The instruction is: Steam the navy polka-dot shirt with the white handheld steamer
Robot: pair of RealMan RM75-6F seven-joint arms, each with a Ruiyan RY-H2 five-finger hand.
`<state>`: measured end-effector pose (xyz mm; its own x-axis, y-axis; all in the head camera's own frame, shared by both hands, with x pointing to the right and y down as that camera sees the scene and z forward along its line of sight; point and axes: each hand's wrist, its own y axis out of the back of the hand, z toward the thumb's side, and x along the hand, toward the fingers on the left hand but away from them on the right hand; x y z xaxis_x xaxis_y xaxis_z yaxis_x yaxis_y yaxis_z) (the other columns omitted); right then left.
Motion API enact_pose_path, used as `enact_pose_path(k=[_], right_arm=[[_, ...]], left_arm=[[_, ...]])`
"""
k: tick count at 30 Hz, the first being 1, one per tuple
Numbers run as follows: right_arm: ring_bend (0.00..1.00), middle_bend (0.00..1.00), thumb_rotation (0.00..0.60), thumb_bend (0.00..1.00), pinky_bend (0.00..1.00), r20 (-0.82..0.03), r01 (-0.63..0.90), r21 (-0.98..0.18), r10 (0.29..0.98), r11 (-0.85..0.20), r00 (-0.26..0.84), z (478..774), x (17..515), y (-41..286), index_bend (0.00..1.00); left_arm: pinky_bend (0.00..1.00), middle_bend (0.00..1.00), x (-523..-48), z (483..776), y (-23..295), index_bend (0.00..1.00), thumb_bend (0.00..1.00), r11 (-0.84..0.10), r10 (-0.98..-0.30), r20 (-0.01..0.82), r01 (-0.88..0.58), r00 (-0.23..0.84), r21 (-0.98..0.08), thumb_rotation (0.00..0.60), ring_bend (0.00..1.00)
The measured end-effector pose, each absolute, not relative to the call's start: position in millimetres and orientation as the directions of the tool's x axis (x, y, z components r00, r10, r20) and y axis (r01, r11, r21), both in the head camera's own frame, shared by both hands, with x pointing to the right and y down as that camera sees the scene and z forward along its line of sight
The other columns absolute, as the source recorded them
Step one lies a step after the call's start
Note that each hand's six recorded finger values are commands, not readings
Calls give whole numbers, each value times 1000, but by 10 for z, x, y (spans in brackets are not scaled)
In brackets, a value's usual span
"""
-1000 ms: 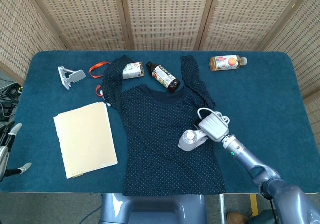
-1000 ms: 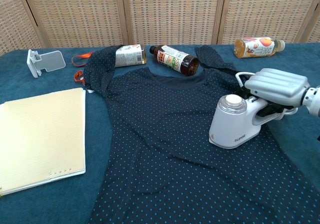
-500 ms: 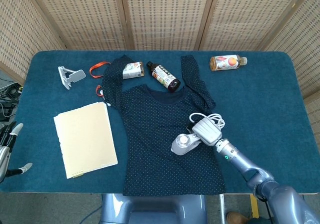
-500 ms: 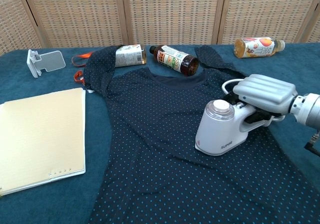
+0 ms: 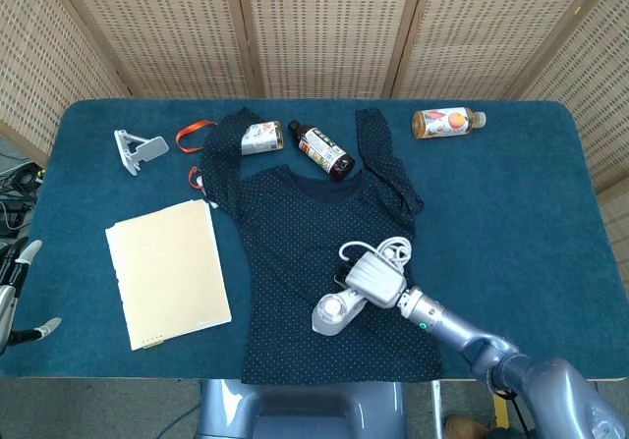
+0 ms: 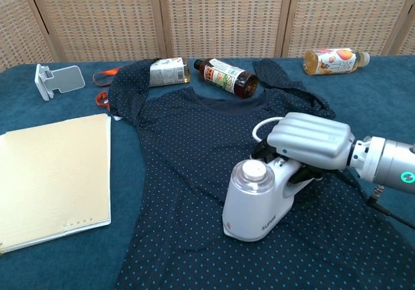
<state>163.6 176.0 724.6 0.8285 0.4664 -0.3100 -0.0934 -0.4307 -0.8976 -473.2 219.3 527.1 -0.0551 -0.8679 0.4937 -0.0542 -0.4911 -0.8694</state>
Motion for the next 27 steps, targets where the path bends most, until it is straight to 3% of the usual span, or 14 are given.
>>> enact_pose_path(k=[11,20,27], right_arm=[[645,626,600,1000,941,-243,-121,-942,390,-312,888,7105,1432,1919,817],[645,626,600,1000,941,-273,-192,-955,425,-226,863,7168,1694,1676,817],[645,626,600,1000,941,-357,-276,-933,479,-233,802,7300,2067,1440,817]], left_arm=[[0,0,-4728,5269,2196,0,0,-491,-868,494,-53,-55,-869,600,0],[0,0,-4738,5269,2196,0,0,-490,-868,493,-53,-56,-870,600,0],[0,0,-4713,5280,2200,0,0,-493,-867,495,-48,-51,-869,600,0]])
